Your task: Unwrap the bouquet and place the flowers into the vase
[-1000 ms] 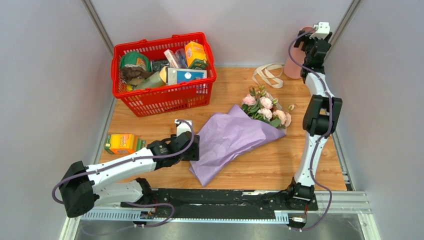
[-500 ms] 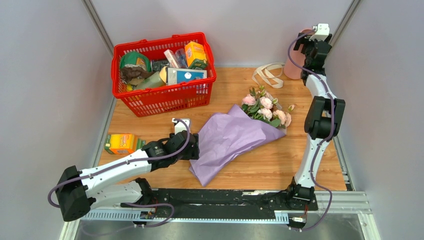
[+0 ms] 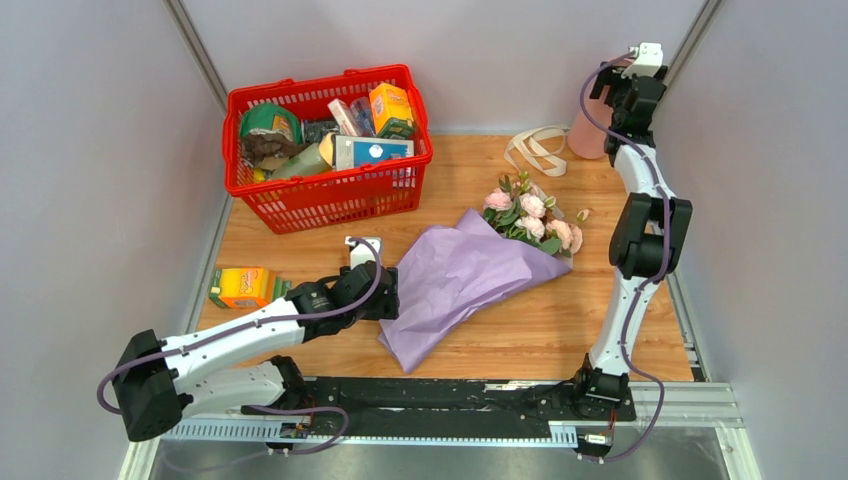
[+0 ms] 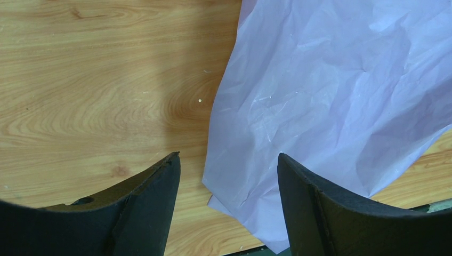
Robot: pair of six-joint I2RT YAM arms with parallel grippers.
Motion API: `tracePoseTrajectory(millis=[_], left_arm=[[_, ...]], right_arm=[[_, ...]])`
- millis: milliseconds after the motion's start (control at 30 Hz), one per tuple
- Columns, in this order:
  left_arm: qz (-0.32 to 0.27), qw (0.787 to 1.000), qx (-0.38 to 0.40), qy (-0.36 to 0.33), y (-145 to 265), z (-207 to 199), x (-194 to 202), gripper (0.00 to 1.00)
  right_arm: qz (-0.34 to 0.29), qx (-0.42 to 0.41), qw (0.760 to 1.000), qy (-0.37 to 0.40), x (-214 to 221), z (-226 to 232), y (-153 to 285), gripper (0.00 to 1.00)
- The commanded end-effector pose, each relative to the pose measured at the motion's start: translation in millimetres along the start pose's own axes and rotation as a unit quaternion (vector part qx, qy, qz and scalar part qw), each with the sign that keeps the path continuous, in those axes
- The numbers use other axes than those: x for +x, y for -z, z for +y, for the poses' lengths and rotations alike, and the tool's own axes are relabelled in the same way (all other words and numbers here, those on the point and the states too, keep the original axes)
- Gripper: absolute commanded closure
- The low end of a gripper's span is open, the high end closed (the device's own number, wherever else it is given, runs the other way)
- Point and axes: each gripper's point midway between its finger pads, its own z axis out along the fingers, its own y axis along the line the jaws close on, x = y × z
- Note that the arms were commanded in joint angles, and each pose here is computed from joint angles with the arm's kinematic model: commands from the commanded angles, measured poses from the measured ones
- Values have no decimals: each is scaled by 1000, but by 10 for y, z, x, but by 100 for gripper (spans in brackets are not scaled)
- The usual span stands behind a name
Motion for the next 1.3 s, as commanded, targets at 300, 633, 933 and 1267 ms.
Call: tracePoseTrajectory(millis=[300,633,933,1267], left_arm=[[-6,1000,10,6,12,-39,-34,25],[-7,1000,14,11,15,-37,-21,25],[-11,1000,13,10,45,-13,-33,25],[-12,1000,20,15,76,-30,-49,25]], right_arm=[[-67,29,997,7,-880,-345,86,54],[-86,13,996,13,-1238,-316,127,57],[-71,18,997,8,-1162,-332,187,59],[-79,43,996,3,-1460,-473,341,61]])
